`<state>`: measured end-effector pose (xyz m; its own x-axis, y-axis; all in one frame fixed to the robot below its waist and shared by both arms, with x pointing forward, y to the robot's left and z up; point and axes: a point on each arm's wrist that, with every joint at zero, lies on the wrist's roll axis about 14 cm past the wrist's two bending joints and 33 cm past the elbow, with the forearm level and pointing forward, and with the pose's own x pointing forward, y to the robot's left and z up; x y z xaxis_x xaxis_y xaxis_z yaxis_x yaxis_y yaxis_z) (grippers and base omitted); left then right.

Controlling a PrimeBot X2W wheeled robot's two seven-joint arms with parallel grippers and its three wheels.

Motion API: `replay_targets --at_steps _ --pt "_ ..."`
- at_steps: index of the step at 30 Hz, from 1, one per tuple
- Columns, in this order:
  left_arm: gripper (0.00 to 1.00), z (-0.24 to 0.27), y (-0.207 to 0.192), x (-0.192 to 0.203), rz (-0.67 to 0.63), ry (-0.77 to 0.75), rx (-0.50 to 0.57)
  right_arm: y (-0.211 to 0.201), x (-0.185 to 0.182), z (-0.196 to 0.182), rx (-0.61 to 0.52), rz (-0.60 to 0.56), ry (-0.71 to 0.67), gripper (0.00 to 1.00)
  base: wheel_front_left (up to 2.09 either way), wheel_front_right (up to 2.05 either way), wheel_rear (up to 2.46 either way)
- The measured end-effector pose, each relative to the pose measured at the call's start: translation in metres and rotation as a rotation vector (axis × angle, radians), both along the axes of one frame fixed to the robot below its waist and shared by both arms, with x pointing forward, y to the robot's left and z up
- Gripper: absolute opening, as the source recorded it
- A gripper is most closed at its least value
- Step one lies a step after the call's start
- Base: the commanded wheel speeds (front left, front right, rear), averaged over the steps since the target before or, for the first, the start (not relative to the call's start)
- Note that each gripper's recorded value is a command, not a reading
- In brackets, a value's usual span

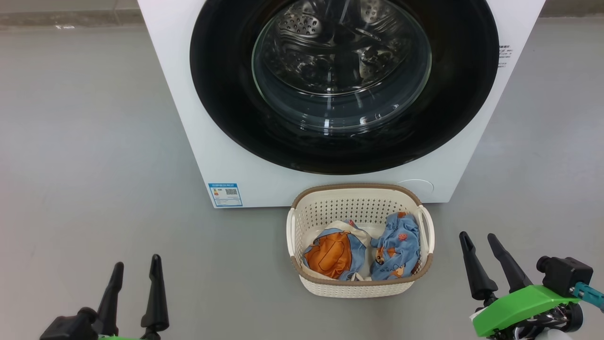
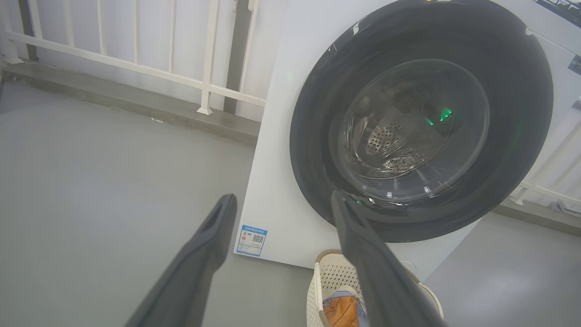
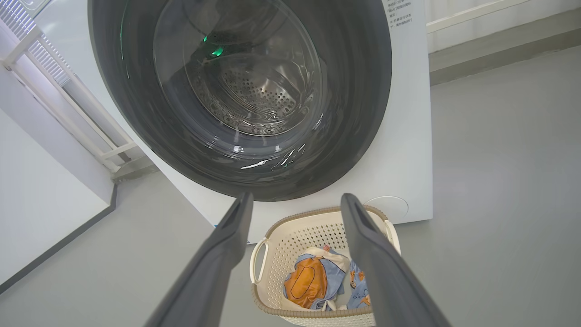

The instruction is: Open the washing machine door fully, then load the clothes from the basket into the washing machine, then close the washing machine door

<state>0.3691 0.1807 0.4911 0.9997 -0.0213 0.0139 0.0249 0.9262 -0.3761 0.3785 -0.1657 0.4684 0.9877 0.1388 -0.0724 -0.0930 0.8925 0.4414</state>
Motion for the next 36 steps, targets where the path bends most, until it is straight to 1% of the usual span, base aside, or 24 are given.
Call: replay_targets --at_steps 19,22,27,36 --pt "1.00 -0.005 -0.004 -0.003 -0.043 -0.013 0.189 -0.004 -0.004 0.007 -0.180 0.017 -0.071 1.00 0.00 0.00 0.00" --pt "1.00 -0.006 -0.004 -0.003 -0.043 -0.008 0.191 -0.009 -0.004 0.008 -0.192 0.004 -0.075 1.00 0.00 0.00 0.00" --pt "1.00 -0.007 -0.002 -0.003 -0.037 -0.005 0.190 -0.012 -0.010 0.003 -0.187 -0.008 -0.057 1.00 0.00 0.00 0.00" --pt "1.00 -0.012 -0.001 -0.004 -0.035 0.011 0.188 -0.015 -0.010 0.004 -0.183 -0.021 -0.060 1.00 0.00 0.00 0.00"
